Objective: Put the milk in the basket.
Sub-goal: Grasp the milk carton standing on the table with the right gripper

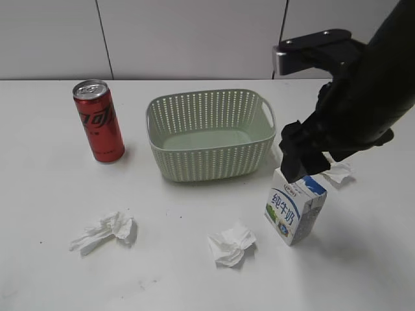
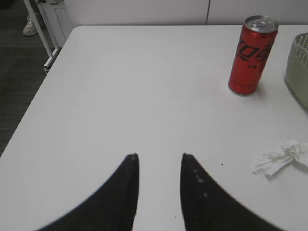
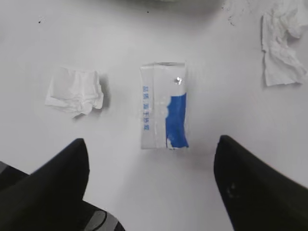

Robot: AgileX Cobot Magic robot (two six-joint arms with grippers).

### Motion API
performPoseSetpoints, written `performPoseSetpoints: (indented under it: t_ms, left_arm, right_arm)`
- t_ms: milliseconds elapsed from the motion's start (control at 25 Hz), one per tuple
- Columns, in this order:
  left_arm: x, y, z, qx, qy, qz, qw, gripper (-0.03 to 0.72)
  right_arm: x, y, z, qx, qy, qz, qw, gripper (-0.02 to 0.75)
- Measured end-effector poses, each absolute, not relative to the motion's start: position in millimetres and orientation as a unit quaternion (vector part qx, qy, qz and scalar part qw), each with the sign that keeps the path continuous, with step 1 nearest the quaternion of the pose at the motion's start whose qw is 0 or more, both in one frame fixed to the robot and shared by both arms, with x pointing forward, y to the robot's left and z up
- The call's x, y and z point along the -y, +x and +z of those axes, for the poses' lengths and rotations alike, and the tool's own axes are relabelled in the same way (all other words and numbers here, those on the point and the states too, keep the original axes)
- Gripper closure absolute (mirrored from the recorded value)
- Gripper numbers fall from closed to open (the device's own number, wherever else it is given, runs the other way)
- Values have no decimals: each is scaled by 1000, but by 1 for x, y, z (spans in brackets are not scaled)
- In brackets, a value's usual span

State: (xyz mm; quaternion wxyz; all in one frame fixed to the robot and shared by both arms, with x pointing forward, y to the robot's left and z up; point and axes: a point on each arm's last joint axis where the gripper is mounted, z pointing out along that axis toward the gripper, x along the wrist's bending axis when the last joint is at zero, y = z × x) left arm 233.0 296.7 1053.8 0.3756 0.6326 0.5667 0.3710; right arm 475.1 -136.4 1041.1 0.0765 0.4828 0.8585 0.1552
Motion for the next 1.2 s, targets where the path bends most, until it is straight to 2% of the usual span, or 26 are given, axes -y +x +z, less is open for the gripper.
performPoseSetpoints:
  t_ms: [480,760,880,1080,1200]
  left_arm:
    - [-297,233,1054,-567,633,371,376,467]
    - [-297,233,1054,-567,633,371,376,467]
    - [-297,233,1054,-567,633,371,376,467]
    - [-297,233,1054,-567,633,371,376,467]
    - [-297,233,1054,-567,633,371,376,467]
  right_arm:
    - [119,501,969,-866,495,48,46,125]
    - [115,507,932,-868,496,2,25,181]
    - [115,508,926,-869,494,-5,23,233]
    - [114,509,924,-870,492,-2,27,383]
    - [114,510,925,-870,492,-2,27,386]
